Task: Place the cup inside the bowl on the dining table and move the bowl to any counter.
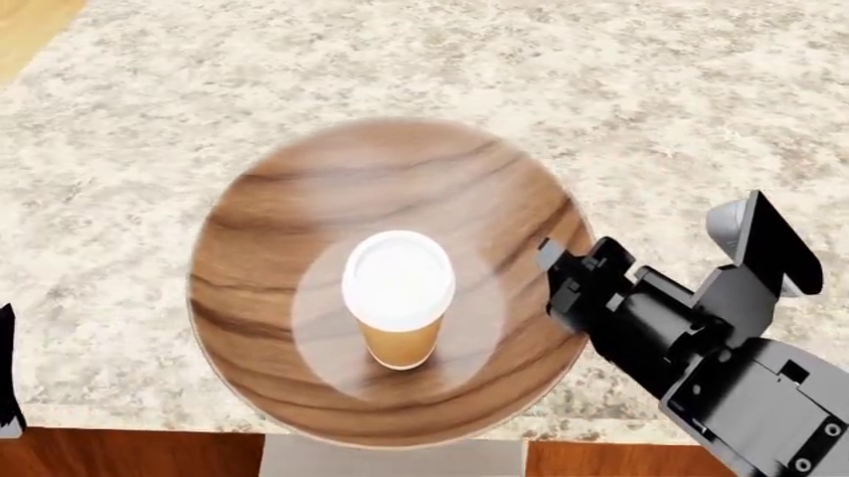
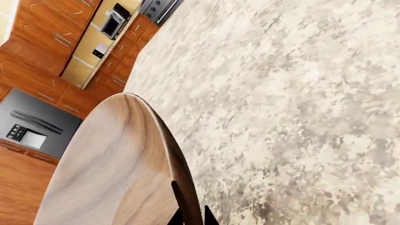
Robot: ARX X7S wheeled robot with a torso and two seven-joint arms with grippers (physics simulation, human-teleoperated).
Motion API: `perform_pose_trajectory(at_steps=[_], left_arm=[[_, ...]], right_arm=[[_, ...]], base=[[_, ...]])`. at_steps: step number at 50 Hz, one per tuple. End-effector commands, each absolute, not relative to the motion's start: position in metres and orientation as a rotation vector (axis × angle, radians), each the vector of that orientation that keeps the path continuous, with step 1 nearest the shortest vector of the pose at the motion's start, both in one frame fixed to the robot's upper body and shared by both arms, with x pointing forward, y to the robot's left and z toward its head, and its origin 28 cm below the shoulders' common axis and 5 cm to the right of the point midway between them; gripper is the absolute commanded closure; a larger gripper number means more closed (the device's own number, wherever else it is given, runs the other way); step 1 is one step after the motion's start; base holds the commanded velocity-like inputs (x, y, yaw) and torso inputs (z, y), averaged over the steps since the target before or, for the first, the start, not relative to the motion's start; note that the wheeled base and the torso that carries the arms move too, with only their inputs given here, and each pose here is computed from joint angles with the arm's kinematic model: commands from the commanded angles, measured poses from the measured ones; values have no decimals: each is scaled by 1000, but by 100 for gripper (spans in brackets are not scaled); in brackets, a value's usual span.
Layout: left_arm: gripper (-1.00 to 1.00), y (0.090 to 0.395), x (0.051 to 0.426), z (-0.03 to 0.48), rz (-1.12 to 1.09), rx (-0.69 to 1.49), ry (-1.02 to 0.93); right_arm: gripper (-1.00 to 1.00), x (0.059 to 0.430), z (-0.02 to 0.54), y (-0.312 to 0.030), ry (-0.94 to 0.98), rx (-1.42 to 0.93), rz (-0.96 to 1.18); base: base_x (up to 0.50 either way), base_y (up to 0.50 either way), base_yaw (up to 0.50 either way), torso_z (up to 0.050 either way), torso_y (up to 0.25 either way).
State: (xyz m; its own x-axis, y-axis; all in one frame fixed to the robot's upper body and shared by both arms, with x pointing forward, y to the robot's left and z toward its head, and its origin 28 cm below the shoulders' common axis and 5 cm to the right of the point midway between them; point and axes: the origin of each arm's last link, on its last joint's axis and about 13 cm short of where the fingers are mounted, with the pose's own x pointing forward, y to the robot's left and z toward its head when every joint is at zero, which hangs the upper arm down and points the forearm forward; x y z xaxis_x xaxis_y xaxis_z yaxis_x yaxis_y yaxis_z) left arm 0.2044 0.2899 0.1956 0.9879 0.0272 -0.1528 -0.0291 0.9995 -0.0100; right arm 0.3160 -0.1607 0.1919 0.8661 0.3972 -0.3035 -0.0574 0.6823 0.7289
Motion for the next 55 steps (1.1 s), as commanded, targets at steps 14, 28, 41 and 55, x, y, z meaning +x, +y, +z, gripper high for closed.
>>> perform_pose_trajectory(at_steps=[14, 28, 41, 55], left_arm=[[-100, 290, 204, 197, 30, -12, 152], [-100, 292, 203, 197, 30, -15, 151], [-100, 290, 204, 194, 33, -18, 153], [-100, 292, 202, 193, 32, -21, 156]], right_arm=[[100, 313, 195, -161, 438, 812, 284], [100, 314, 195, -160, 446, 813, 284], [100, 314, 193, -158, 450, 815, 286], [100, 312, 191, -158, 454, 814, 285]], base=[[10, 500, 0, 0, 1], [12, 500, 0, 0, 0], [11, 500, 0, 1, 1], [11, 500, 0, 0, 0]])
